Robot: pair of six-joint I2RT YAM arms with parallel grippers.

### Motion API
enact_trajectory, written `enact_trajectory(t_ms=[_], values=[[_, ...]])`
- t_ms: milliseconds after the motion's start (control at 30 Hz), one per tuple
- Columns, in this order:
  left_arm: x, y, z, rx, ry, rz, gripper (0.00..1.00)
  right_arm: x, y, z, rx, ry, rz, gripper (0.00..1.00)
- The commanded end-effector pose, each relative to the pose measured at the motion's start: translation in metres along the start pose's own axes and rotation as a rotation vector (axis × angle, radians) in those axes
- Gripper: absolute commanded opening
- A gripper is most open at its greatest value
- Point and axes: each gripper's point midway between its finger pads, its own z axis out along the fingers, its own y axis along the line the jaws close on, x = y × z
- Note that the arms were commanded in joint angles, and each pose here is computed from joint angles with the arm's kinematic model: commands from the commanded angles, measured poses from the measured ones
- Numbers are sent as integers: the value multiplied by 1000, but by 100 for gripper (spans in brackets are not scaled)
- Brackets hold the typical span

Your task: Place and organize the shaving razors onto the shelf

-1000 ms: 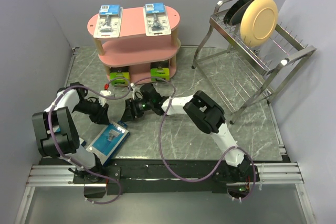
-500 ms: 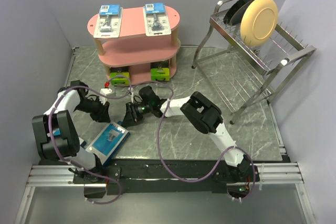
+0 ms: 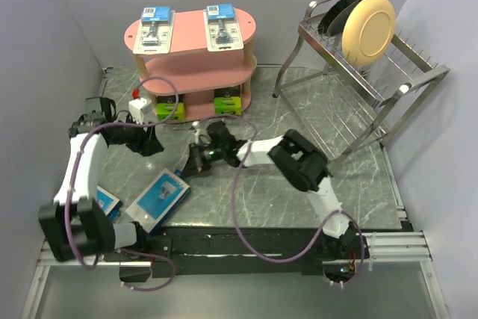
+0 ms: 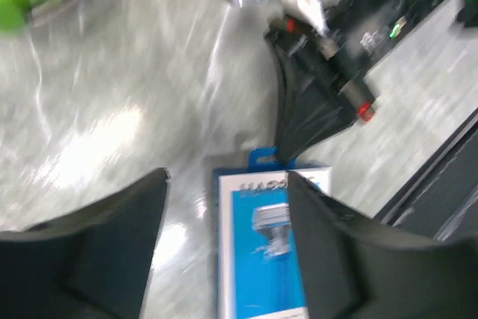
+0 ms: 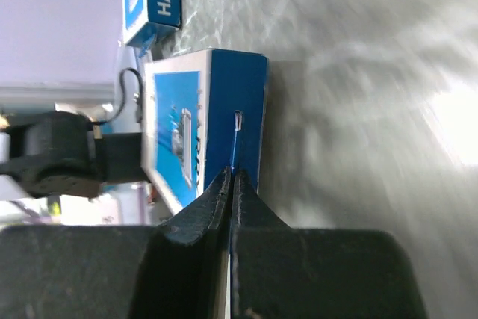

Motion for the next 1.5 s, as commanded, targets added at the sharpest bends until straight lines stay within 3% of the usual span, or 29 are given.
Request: enact_trajectory(t_ms=[0, 33, 67, 133, 200, 367, 500, 700, 800, 933, 1067, 1267, 1467], values=[[-58, -57, -13, 37, -249, -236, 79, -65, 37, -80, 44, -242, 38, 0], [-73, -66, -12, 55, -317, -224, 81, -61, 24, -95, 87, -259, 78, 0], [-76, -77, -11, 89, -341, -340, 84, -67, 36, -110, 93, -293, 71, 0], [-80, -90, -9, 116, -421, -390, 91, -56, 24, -127, 173, -319, 137, 0], [-75, -95, -4, 132, -423, -562, 98, -56, 34, -146, 205, -364, 153, 0], [-64, -109, 16, 206, -335, -817, 97, -48, 20, -190, 410, -522, 248, 0], [-25, -114, 43, 186, -198, -1091, 97, -24, -1, -198, 488, -547, 446, 0], [3, -111, 58, 71, -72, -1324, 97, 12, -42, -194, 609, -530, 722, 0], [11, -111, 63, 27, -36, -1414, 97, 11, -57, -190, 654, -540, 826, 0], [33, -112, 75, 7, 41, -1527, 97, -15, -55, -180, 652, -562, 848, 0], [71, -127, 92, 38, 219, -1695, 98, -30, -65, -170, 682, -571, 854, 0], [70, -109, 94, -66, 153, -1674, 96, -41, -56, -168, 678, -587, 873, 0], [40, -88, 93, -72, -6, -1613, 93, -5, -27, -155, 661, -516, 874, 0]])
